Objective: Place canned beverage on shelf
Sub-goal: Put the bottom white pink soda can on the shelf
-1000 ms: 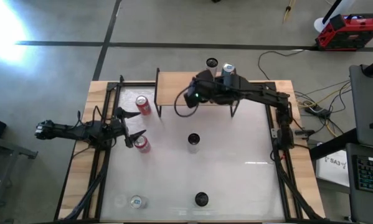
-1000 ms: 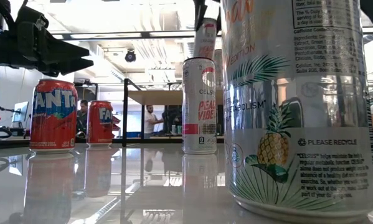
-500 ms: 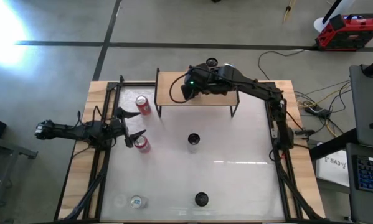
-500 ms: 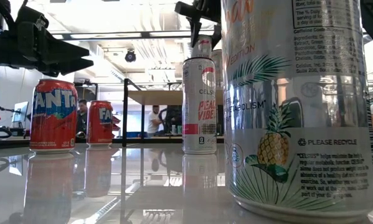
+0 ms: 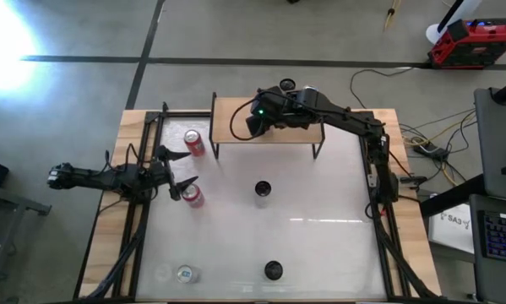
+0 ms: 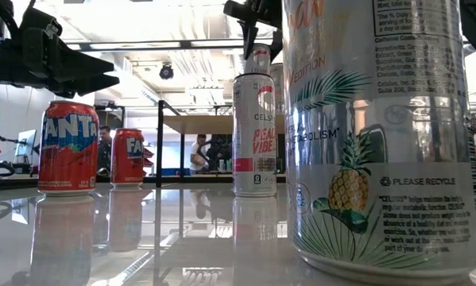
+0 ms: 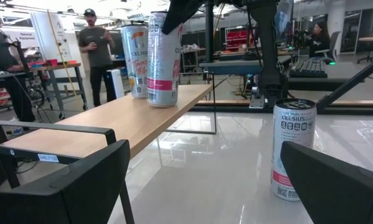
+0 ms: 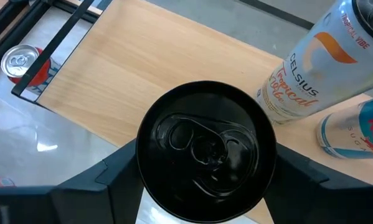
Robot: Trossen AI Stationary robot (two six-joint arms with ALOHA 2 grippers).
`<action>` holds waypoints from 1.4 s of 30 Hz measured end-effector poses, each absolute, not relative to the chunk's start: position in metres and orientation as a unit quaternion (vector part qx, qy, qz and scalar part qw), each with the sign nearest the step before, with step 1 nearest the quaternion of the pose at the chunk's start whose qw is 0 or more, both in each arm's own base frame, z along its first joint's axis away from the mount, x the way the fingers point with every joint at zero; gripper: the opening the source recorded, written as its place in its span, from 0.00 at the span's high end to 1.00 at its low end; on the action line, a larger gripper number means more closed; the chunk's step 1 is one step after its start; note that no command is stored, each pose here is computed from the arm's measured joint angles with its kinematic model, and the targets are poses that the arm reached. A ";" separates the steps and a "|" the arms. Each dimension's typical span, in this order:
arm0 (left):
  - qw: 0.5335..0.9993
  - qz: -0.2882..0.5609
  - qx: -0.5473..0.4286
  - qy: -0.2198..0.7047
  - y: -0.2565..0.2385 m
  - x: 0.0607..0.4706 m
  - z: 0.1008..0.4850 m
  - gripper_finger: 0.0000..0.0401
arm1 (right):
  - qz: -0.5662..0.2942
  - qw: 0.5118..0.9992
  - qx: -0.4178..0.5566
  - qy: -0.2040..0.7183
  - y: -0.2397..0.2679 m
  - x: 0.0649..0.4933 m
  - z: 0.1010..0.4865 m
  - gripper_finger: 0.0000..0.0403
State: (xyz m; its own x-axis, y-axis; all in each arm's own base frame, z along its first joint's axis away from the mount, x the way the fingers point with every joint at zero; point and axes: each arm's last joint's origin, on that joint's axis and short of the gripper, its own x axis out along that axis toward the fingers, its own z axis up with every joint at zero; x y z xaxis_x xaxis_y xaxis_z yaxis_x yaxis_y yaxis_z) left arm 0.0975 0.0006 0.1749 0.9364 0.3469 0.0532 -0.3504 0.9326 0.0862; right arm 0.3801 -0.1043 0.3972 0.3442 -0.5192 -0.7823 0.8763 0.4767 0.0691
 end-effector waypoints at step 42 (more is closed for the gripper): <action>0.983 0.178 0.047 -0.019 0.001 0.097 0.175 0.00 | -0.432 0.792 0.243 0.355 -0.106 0.381 0.400 0.22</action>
State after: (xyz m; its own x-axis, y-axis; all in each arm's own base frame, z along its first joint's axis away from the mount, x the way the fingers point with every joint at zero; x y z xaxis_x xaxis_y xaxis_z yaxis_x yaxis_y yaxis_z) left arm 0.0975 0.0006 0.1750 0.9363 0.3472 0.0534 -0.3507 0.9325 0.0861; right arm 0.3813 -0.1057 0.3996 0.3741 -0.5118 -0.7734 0.8578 0.5079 0.0788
